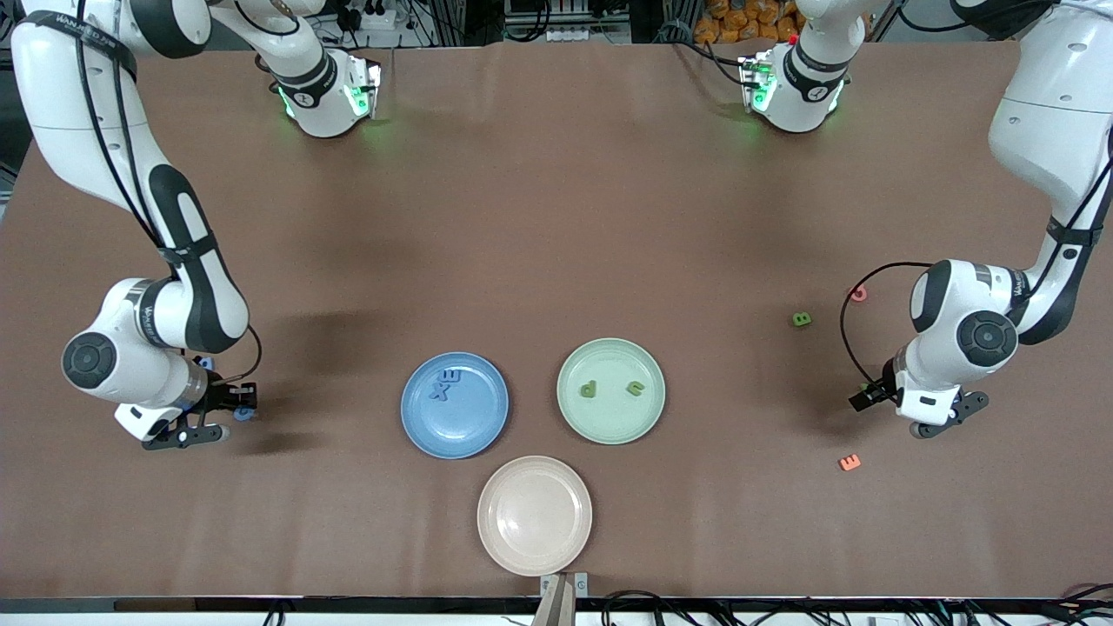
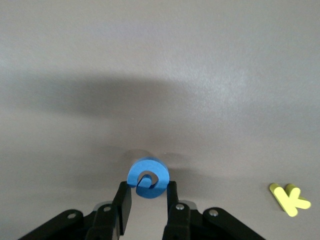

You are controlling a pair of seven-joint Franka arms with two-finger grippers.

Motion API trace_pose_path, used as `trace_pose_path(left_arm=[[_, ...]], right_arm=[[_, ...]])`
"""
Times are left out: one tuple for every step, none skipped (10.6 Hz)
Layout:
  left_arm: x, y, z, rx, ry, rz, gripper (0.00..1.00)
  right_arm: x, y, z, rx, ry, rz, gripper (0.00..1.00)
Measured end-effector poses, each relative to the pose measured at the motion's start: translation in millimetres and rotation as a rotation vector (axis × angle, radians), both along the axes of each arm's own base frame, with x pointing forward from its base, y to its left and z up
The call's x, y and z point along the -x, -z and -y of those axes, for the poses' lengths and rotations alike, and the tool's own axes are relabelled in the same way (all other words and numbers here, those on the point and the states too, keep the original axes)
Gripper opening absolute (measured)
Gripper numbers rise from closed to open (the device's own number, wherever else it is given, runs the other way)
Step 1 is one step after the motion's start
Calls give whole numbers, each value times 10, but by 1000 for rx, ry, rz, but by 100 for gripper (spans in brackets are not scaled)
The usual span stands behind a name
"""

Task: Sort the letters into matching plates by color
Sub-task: 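Lift the blue G with the right gripper while the left gripper grasps green N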

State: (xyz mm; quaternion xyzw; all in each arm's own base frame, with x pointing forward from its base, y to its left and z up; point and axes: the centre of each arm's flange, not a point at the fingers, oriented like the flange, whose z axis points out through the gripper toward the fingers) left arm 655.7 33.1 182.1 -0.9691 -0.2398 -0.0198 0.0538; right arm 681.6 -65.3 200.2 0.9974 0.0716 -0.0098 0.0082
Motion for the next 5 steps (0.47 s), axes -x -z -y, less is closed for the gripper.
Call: trace_pose_path(left_arm=[[-2,1,-6,1,1,0,100],[-1,7,2,2,3,-1,100],[-1,11,18,4,5,-2,100],[-2,11,36,6,7,-2,100],[-2,13,54,8,10,-2,100]], right_arm=[[-69,-120,-41,-2,-6,-14,33],[-141,-255,-108,-5,-15,-26,33],[-198,-364,-214,-10,-27,-34,33],[-244,-450,-354,-19,-23,-36,33],[-275,-520,-529,-25,-14,-41,33]])
